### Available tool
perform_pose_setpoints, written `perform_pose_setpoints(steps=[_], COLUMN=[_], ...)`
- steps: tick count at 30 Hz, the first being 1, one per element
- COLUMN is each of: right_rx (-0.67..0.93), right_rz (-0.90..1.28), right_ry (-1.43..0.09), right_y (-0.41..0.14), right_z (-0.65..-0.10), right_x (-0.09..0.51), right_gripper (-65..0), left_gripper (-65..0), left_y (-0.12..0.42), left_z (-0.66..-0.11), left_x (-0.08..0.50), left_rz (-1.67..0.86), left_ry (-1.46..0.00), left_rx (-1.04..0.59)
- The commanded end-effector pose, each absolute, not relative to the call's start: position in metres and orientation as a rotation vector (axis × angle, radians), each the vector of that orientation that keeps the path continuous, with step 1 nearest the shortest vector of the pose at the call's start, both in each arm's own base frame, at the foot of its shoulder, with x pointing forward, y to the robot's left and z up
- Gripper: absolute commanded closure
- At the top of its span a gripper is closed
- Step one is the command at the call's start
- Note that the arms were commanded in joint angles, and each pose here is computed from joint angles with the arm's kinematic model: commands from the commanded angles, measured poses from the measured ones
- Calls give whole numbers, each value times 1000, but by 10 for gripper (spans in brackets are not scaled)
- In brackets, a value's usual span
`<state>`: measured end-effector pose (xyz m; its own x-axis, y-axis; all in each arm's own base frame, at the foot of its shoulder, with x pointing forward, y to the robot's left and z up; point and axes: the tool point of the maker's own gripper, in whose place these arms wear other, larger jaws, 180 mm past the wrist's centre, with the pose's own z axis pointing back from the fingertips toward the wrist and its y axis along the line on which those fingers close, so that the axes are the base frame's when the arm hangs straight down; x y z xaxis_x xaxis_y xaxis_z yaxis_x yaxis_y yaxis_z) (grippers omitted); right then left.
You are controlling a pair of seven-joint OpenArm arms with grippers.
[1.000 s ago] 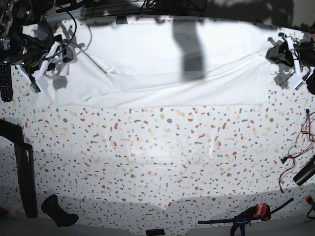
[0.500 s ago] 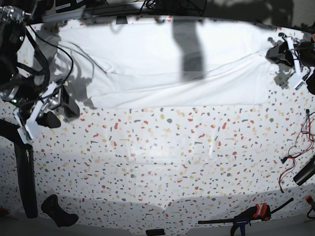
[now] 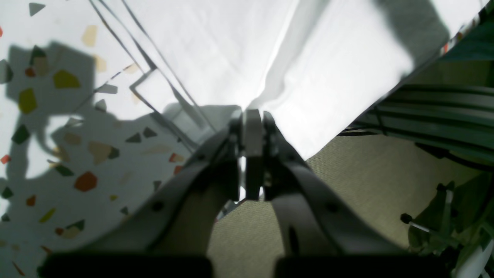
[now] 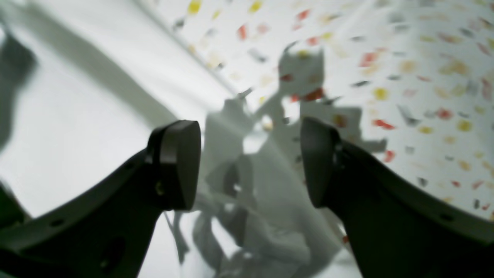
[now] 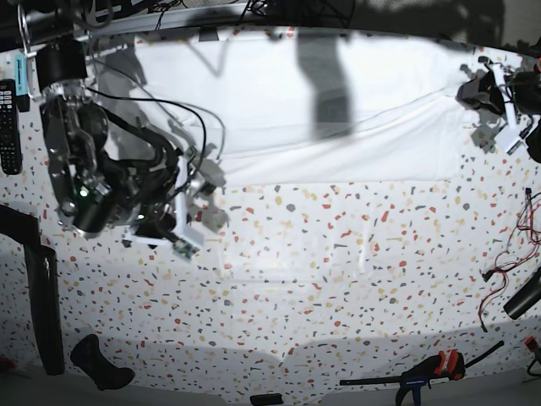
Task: Fold the T-shirt properly
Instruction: 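Pull the folded edge with the right gripper to straighten the fold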
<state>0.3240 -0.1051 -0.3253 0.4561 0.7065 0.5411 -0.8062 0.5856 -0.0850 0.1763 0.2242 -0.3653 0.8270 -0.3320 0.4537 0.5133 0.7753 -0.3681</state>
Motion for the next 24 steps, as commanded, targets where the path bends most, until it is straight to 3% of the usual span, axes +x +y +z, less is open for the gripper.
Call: perform_pose_setpoints(steps=[1,6,15,24], right_rx=[167,271,453,426], right_rz=[967,1016,1005,987], right_ry=[-569,-338,-315,-263], right_y=[-108,-101,-91,-111], right_z=[-319,-342,-333,-343], right_x=[331,298,278,267], right_gripper=[-396,-396,-396,-396], left_gripper=[0,0,0,0], left_y=[227,227,227,227], left_z=[-356,-356,-356,-356], left_x=[183,183,183,183], left_rz=[-490,-490,-490,-489], left_ry=[-406,-406,-406,-408], left_rx=[-496,-496,-496,-497])
